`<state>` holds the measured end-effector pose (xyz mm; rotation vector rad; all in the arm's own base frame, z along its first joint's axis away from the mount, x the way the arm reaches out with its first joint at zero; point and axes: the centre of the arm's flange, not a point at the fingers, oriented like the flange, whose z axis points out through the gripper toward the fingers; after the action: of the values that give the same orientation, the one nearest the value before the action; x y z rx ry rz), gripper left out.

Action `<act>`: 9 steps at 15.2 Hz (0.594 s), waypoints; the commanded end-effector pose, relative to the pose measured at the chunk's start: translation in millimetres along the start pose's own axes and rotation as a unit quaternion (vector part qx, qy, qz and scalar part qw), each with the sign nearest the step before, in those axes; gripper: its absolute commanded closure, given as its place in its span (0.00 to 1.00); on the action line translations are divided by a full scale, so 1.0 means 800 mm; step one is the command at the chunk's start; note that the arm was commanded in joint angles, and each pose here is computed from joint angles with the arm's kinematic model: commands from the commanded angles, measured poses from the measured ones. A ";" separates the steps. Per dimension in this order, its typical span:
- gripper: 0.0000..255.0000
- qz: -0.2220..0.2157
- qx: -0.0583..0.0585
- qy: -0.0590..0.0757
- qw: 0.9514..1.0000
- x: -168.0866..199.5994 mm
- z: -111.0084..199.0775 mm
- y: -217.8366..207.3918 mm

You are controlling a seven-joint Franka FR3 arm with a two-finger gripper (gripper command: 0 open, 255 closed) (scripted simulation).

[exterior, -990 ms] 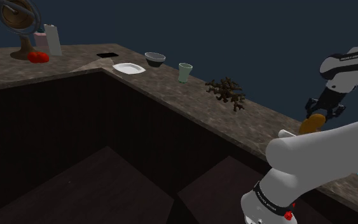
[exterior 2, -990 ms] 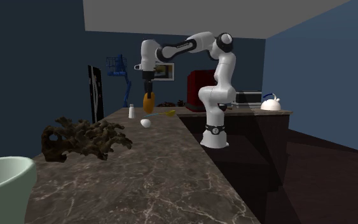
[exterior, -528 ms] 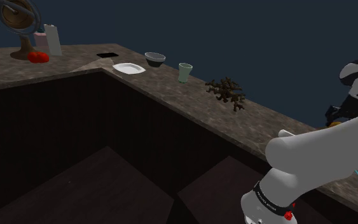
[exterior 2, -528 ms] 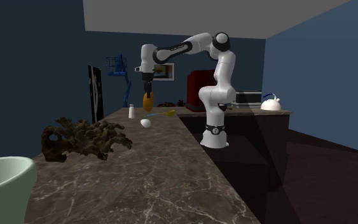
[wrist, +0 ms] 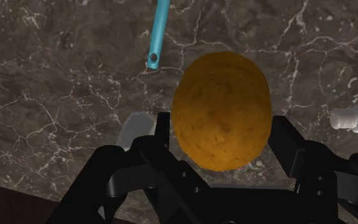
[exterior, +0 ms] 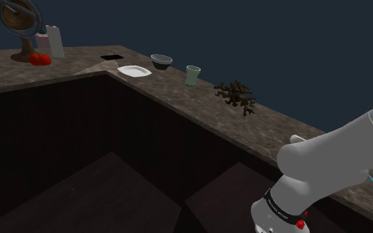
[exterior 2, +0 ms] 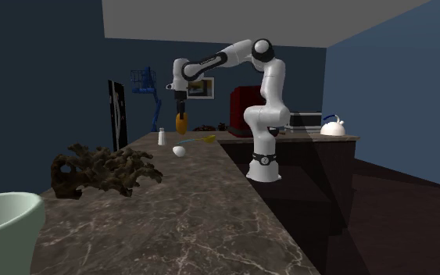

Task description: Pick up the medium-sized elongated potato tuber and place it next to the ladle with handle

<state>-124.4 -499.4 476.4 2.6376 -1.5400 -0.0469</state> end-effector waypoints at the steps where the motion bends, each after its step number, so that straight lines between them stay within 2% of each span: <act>1: 1.00 -0.001 -0.001 0.000 1.000 -0.007 0.004 0.034; 9: 1.00 -0.001 -0.001 0.000 1.000 -0.025 0.015 0.165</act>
<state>-235.6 -542.4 479.9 2.6348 -1.5395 -0.0584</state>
